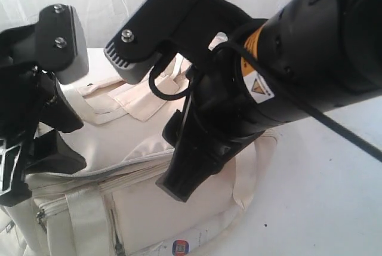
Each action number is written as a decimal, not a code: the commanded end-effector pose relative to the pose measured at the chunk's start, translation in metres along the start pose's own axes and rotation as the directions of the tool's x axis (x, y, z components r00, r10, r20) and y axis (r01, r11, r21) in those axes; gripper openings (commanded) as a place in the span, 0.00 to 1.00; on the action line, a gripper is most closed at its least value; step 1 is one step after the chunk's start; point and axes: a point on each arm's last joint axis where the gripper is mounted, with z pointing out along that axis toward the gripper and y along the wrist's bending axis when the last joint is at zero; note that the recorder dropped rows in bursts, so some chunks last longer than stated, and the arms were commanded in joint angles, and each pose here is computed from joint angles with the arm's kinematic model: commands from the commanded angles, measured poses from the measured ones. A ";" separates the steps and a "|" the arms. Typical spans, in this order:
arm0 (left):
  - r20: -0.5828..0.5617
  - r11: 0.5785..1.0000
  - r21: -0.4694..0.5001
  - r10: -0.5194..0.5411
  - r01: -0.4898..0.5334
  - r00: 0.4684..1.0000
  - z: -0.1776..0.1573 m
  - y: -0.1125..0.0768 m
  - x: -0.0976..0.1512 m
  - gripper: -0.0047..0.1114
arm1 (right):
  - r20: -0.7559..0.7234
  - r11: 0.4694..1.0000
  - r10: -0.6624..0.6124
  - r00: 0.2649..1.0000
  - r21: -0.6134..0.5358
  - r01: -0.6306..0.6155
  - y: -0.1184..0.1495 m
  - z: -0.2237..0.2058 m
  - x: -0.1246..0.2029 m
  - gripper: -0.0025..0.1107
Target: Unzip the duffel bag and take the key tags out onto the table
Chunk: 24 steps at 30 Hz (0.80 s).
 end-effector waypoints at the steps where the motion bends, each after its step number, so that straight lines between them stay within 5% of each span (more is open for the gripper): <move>1: -0.146 0.998 -0.056 0.009 -0.017 0.989 0.003 -0.008 -0.004 0.58 | 0.038 1.000 -0.014 0.999 0.010 0.013 0.000 0.003 0.001 0.53; 8: -0.158 0.997 -0.025 0.063 -0.068 0.985 0.019 -0.012 -0.014 0.62 | 0.023 0.999 -0.031 0.999 0.009 0.030 0.003 0.011 0.008 0.44; 17: -0.234 0.990 0.004 0.137 -0.140 0.963 0.054 -0.003 -0.019 0.51 | -0.038 0.997 -0.058 0.998 0.041 0.059 0.001 0.013 0.015 0.44; 22: -0.286 0.966 -0.072 0.218 -0.248 0.933 0.053 0.008 -0.018 0.07 | -0.052 0.997 -0.058 0.997 0.045 0.060 0.000 0.013 0.016 0.44; 24: -0.290 0.955 -0.121 0.228 -0.272 0.929 0.047 0.014 -0.023 0.04 | -0.052 0.997 -0.058 0.997 0.045 0.060 0.000 0.013 0.016 0.44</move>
